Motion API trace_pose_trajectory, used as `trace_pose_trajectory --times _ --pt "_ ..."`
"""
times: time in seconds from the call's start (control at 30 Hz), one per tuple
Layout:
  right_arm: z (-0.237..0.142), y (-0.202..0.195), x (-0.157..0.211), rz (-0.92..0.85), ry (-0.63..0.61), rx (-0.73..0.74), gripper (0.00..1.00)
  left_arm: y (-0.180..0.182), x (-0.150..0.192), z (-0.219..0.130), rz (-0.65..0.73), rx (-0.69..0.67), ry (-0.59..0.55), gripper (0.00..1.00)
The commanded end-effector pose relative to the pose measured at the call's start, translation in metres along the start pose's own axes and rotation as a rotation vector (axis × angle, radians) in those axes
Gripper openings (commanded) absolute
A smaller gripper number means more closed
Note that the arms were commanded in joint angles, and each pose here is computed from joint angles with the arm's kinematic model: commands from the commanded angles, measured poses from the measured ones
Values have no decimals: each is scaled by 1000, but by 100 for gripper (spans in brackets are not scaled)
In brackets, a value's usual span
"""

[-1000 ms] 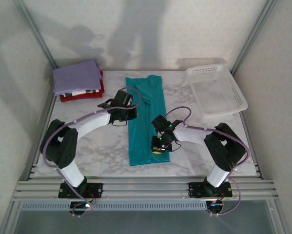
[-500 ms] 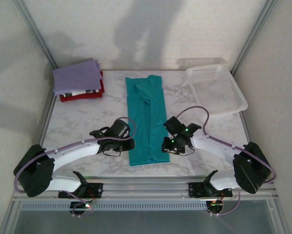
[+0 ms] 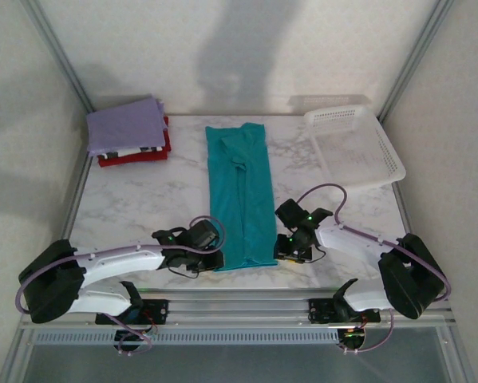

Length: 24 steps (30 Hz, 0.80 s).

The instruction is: Fold and stack the t-shirts

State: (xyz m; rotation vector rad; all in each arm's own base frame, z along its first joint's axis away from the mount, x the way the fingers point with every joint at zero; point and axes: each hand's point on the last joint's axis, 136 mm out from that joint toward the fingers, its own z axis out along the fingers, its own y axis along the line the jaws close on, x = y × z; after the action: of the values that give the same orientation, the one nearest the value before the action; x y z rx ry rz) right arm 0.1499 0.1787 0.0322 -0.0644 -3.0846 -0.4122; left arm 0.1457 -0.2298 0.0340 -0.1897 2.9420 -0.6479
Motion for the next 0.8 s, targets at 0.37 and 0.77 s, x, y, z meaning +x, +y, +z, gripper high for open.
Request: trace_pose_trajectory --times 0.37,0.77 --pt "13 17 -2 1 55 -58 33 12 9 21 -51 -54 24 32" --pt "13 29 -9 17 37 -106 4 -6 0 28 -57 16 2 14"
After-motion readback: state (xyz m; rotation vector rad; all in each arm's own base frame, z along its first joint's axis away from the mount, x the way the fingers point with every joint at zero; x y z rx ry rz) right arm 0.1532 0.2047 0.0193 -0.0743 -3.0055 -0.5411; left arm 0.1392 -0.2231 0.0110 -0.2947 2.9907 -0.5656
